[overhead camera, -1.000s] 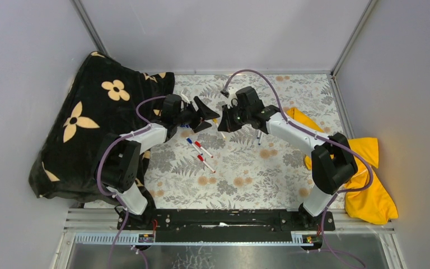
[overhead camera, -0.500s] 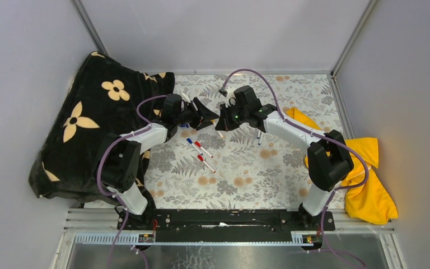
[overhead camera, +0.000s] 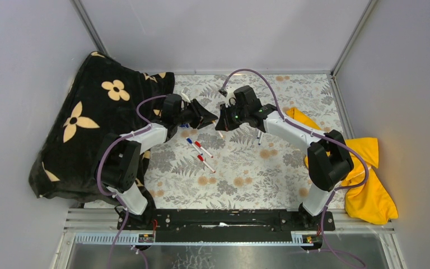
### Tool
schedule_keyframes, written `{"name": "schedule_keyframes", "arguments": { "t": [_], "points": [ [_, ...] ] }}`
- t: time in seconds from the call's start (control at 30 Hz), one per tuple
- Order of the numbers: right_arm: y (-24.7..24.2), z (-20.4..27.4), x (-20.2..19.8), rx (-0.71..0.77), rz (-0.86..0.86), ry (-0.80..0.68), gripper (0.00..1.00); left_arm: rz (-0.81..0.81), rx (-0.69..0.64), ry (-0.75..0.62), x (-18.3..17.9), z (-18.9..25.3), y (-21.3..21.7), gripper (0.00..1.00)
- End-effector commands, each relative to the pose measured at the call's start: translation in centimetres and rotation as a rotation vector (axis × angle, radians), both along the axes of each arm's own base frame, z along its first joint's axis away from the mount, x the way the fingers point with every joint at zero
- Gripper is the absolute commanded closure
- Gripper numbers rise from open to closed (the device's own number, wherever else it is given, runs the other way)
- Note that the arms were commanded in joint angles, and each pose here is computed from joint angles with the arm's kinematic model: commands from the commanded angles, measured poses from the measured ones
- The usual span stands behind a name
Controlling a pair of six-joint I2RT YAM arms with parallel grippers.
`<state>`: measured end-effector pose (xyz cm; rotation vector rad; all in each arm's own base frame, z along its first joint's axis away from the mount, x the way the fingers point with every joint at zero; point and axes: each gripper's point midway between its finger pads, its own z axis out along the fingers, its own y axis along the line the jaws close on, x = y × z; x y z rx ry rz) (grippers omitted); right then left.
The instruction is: Open the pen caps
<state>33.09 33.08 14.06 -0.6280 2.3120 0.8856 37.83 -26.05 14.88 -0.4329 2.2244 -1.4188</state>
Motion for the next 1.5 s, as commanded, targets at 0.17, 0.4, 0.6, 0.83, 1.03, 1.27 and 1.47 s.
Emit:
{"name": "schedule_keyframes", "arguments": {
  "t": [0.17, 0.4, 0.6, 0.83, 1.03, 1.27, 1.47],
  "points": [
    [0.5, 0.8, -0.3, 0.019, 0.02, -0.019, 1.0, 0.0, -0.015, -0.101, 0.6, 2.8, -0.3, 0.69],
    [0.5, 0.7, -0.3, 0.015, 0.018, -0.018, 1.0, 0.015, 0.008, -0.107, 0.7, 2.6, 0.0, 1.0],
    [0.4, 0.5, -0.1, 0.01, 0.014, -0.018, 0.89, 0.022, 0.005, -0.103, 0.7, 2.5, 0.0, 1.0],
    [0.8, 0.3, 0.1, 0.012, 0.022, -0.011, 0.68, 0.019, -0.005, -0.104, 0.6, 2.8, -0.1, 1.0],
    [1.2, 0.5, 0.4, 0.024, 0.021, -0.01, 0.68, 0.014, -0.006, -0.101, 0.5, 2.8, -0.2, 1.0],
    [1.7, 1.0, 0.8, 0.04, 0.022, -0.013, 0.68, 0.009, -0.005, -0.096, 0.3, 2.5, -0.5, 1.0],
    [2.2, 1.2, 1.0, 0.049, 0.025, -0.012, 0.7, 0.002, -0.006, -0.094, 0.3, 2.5, -0.9, 1.0]
  ]
}}
